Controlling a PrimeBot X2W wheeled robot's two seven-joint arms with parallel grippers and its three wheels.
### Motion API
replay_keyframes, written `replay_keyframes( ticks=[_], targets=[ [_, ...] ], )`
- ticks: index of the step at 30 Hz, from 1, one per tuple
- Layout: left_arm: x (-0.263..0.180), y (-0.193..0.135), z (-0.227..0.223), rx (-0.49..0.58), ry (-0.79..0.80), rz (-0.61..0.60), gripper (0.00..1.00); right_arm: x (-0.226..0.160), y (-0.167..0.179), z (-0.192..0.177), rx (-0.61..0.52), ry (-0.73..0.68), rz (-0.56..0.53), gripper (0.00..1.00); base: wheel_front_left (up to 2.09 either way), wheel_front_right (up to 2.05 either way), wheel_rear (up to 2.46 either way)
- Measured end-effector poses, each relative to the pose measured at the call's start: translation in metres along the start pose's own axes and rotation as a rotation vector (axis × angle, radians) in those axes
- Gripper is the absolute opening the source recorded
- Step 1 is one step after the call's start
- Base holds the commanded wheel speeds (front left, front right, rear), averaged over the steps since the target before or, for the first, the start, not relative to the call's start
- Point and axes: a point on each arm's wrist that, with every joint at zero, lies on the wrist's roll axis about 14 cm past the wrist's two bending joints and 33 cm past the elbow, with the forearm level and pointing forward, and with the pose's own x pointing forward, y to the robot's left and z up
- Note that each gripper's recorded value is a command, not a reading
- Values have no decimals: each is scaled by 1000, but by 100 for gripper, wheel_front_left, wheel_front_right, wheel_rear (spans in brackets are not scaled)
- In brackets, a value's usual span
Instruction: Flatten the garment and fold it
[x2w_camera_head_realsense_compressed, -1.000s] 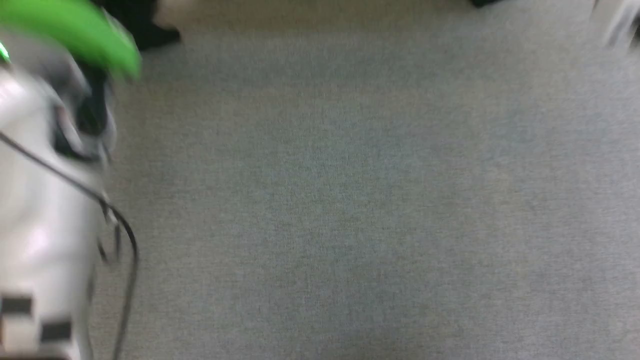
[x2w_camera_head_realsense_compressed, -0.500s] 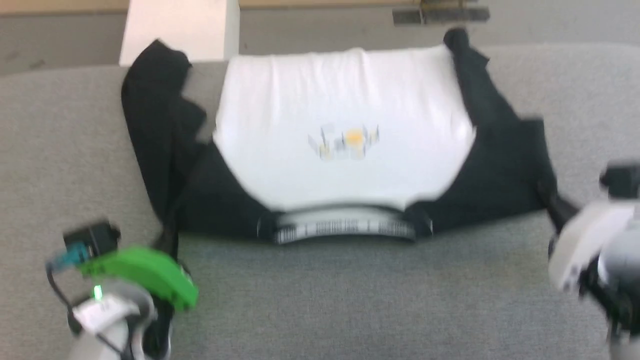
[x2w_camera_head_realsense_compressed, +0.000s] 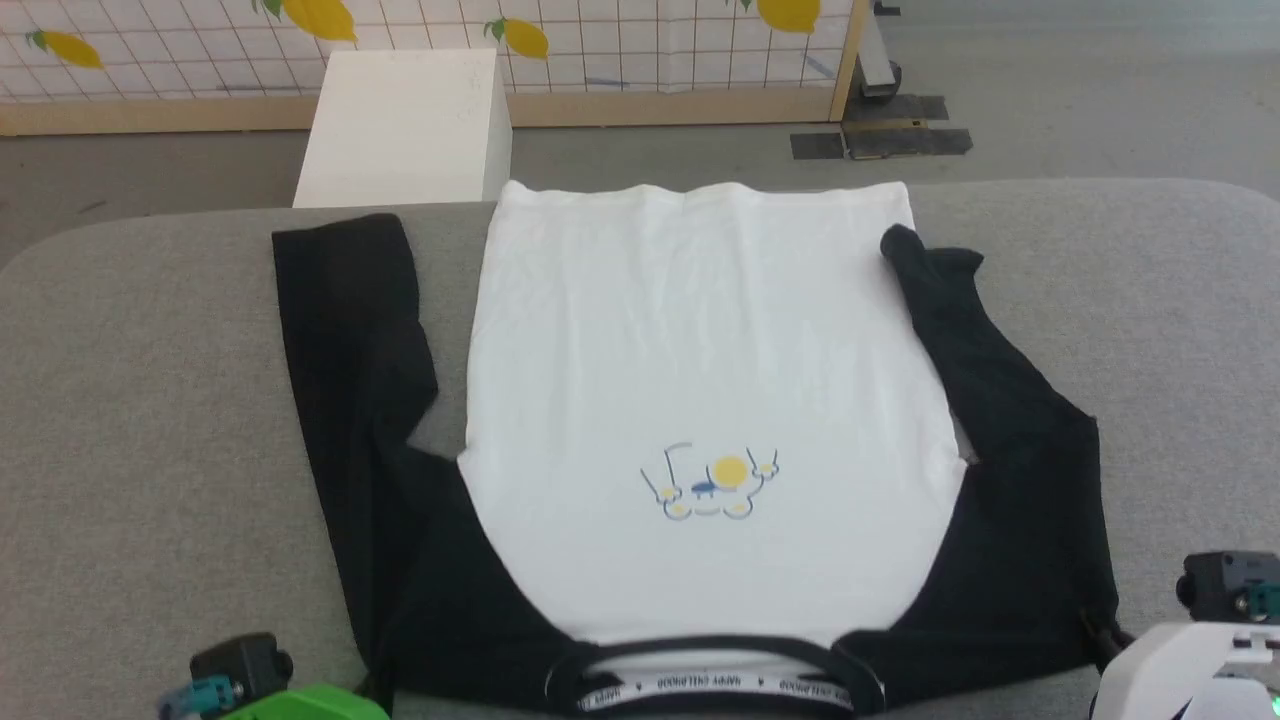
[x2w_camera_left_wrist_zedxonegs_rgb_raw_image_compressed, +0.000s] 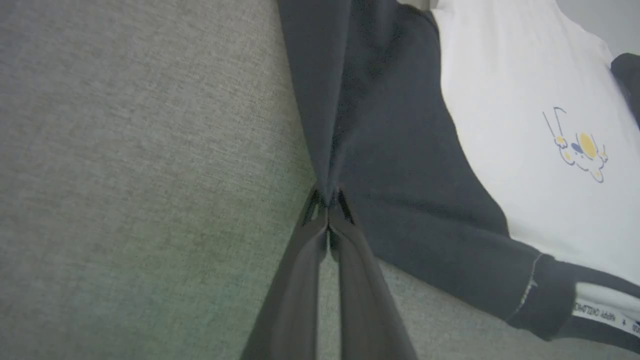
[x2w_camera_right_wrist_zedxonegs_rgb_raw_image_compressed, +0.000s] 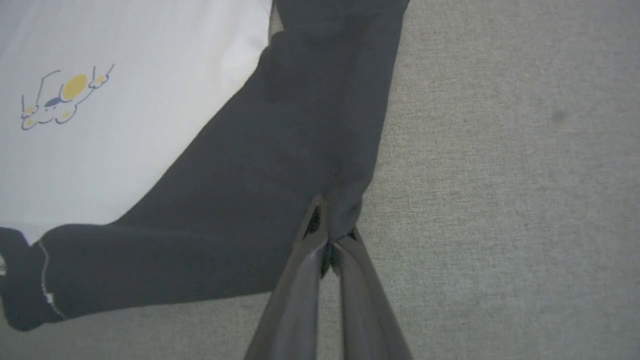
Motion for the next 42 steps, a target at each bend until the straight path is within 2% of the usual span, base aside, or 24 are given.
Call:
replay_keyframes(
  ticks=[5, 11, 12, 13, 14, 20, 27, 33, 35, 42],
  targets=[
    [-10, 11, -28, 13, 98, 28, 0, -1, -6, -27, -8, 77, -25, 0, 0, 0, 0],
    [-8, 8, -38, 18, 108, 14, 0, 6, -4, -46, -15, 115, -22, 0, 0, 0, 0],
    [-7, 6, -39, 15, 105, 8, 0, 7, -1, -49, -13, 117, -13, 14, 0, 0, 0],
    [-6, 5, -39, 13, 100, 4, 45, 8, 1, -51, -12, 117, -5, 76, 0, 0, 0],
    [-4, 0, -39, 4, 87, -9, 100, 8, 3, -54, 1, 118, 6, 100, 0, 0, 0],
    [-1, -5, -21, -15, -2, -24, 100, 5, -10, -37, 12, 28, -33, 100, 0, 0, 0],
    [-6, 3, 25, 13, -202, -10, 100, -13, -29, 18, 10, -253, -89, 100, 0, 0, 0],
    [-2, -9, 82, 116, -412, -46, 100, -22, -15, 56, 7, -486, -46, 100, 0, 0, 0],
    [6, -13, 105, 185, -470, -58, 100, -21, -2, 68, -8, -550, -14, 100, 0, 0, 0],
    [49, -37, 168, 382, -530, -99, 100, -10, 31, 104, -67, -676, 87, 100, 0, 0, 0]
  ],
)
